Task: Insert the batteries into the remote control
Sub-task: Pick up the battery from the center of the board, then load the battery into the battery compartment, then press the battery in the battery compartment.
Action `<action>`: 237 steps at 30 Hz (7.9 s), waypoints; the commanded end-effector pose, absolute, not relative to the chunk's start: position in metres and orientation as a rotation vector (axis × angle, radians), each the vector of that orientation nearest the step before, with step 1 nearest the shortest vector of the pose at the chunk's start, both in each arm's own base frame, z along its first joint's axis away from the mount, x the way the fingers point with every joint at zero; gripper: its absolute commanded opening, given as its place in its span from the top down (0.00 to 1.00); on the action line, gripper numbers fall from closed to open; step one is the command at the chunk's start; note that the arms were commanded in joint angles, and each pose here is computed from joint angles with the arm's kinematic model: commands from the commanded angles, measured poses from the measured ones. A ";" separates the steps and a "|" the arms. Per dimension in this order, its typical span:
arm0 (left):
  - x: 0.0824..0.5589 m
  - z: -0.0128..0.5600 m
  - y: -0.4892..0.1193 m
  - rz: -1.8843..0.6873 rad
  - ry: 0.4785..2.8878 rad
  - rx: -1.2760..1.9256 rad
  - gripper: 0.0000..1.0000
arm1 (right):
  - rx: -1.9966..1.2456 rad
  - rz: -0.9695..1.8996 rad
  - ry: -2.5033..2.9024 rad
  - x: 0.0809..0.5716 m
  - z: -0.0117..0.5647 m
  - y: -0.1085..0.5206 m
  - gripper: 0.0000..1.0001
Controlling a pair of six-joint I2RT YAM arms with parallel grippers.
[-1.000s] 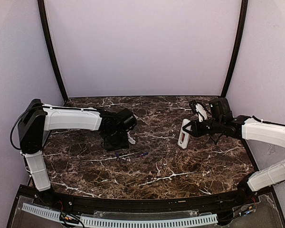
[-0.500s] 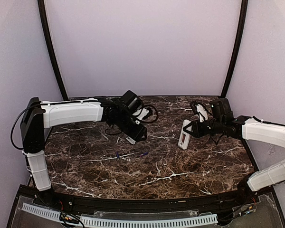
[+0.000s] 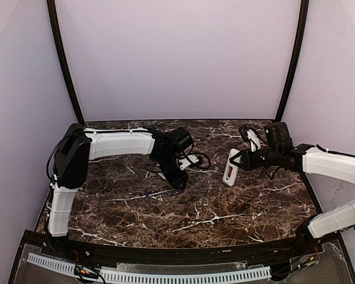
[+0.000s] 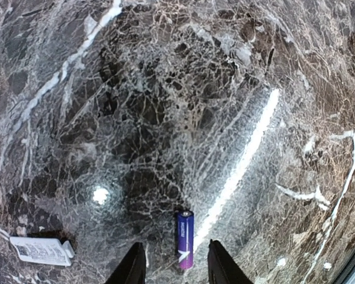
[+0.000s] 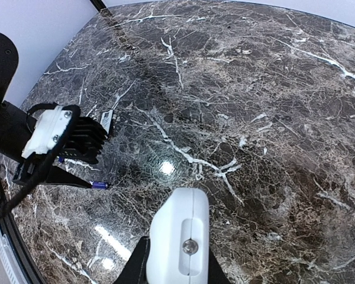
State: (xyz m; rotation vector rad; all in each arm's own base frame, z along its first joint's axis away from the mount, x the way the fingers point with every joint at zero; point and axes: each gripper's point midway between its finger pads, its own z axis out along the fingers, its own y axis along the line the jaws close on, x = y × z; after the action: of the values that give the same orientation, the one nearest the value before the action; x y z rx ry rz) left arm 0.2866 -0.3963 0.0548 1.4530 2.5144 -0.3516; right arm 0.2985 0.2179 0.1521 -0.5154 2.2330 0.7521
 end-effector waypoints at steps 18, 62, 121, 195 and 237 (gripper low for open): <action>0.279 0.046 -0.385 -0.209 2.546 1.498 1.00 | -0.518 0.947 2.140 0.298 0.166 0.238 1.00; 0.265 0.170 -0.452 -0.724 2.055 0.916 1.00 | -0.483 1.739 1.880 0.268 0.185 0.332 1.00; 0.223 0.059 -0.404 -0.525 2.482 1.118 1.00 | -0.579 1.768 1.661 0.259 0.234 0.327 1.00; 0.250 0.117 -0.409 -0.499 2.291 1.095 0.78 | -0.596 1.756 1.616 0.249 0.234 0.317 1.00; 0.233 0.160 -0.447 -0.505 2.084 1.201 0.43 | -0.165 1.591 2.031 0.281 0.173 0.317 1.00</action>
State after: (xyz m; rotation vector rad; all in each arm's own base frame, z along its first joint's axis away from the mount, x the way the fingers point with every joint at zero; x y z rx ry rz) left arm 0.2385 -0.4447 0.1676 1.1429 2.0503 -0.5244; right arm 0.2767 0.3129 0.1578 -0.1854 2.0581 1.5916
